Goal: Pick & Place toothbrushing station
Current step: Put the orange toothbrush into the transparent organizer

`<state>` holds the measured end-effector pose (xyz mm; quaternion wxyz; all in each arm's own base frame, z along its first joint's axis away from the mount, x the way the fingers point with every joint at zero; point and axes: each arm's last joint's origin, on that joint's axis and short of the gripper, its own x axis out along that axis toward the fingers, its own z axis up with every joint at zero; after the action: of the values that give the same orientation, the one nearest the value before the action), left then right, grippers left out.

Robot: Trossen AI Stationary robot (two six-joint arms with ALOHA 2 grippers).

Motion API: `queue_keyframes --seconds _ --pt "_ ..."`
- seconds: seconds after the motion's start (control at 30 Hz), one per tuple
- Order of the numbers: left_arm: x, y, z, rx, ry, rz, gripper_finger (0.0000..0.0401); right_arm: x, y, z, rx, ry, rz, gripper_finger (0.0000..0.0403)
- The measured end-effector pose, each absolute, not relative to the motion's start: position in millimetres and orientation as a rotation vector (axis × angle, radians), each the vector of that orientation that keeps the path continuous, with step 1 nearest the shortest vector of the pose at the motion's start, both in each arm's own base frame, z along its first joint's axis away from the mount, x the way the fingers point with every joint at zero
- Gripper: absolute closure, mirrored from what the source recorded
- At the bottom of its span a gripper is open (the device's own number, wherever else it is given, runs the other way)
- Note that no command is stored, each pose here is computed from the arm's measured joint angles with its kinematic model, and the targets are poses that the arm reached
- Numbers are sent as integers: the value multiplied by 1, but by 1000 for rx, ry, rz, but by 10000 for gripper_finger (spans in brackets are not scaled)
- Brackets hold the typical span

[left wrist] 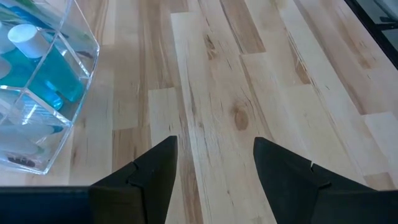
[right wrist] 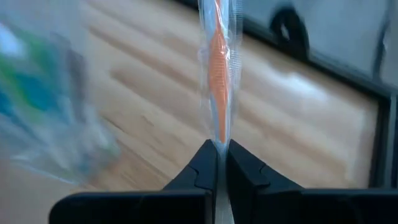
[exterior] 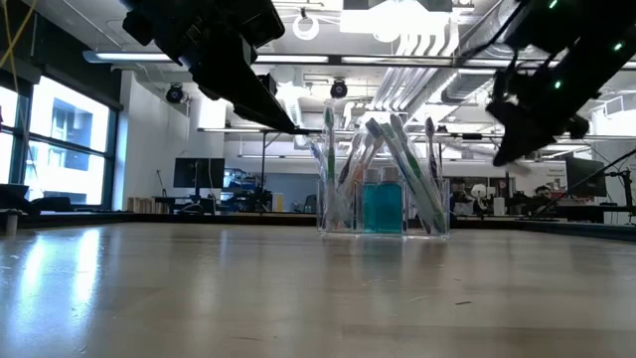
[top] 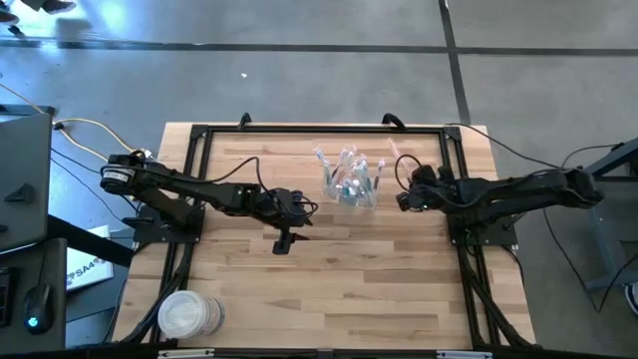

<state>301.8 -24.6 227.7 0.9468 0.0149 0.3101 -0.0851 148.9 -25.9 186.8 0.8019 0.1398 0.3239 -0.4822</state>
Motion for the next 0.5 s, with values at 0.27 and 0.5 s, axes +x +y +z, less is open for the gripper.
queue_keyframes --seconds 0.27,0.5 --pt "302 -25 228 28 632 -181 191 149 4 230 78 347 -841 395" --pt "301 -25 227 27 641 -182 191 155 37 269 -179 129 -714 395"
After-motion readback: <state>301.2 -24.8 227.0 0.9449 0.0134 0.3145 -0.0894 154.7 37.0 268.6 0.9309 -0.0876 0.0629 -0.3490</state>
